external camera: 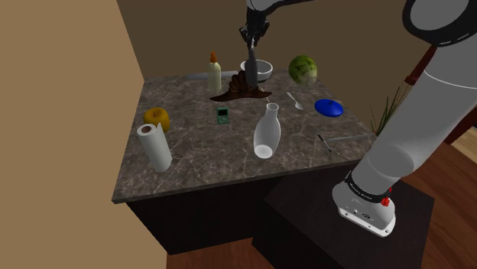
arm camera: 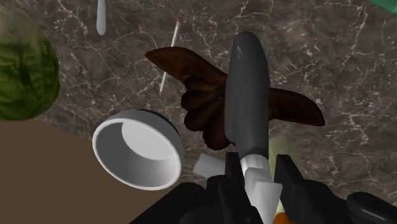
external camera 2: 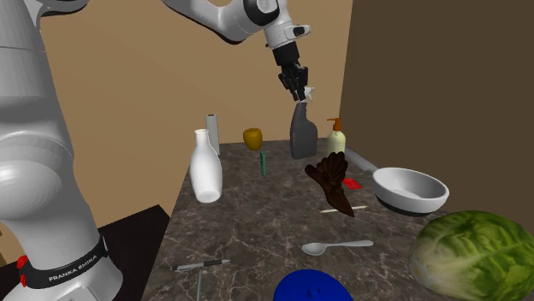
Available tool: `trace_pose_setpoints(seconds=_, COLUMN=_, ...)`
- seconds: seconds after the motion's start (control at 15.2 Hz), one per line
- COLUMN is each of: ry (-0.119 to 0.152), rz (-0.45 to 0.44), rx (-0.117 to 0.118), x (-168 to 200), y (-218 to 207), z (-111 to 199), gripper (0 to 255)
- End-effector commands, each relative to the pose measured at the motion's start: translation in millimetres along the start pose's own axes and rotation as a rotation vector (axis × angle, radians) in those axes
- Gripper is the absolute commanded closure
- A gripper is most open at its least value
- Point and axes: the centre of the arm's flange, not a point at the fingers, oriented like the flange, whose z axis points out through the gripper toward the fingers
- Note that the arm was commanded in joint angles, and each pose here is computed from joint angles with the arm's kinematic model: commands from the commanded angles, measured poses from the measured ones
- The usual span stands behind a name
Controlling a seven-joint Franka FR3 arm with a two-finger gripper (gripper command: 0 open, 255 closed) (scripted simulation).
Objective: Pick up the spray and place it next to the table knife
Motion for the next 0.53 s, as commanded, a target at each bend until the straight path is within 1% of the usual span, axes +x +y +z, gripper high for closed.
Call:
trace_pose_setpoints(seconds=0.0, ry=0.000, rz=0.000, rx=0.000, x=2.5, y=1.9, z=-9.7, gripper=255)
trace_pose_setpoints(seconds=0.46, ry=0.000, rz=0.000, rx=0.000, x=13.9, y=7.4, z=-44.4, gripper=255)
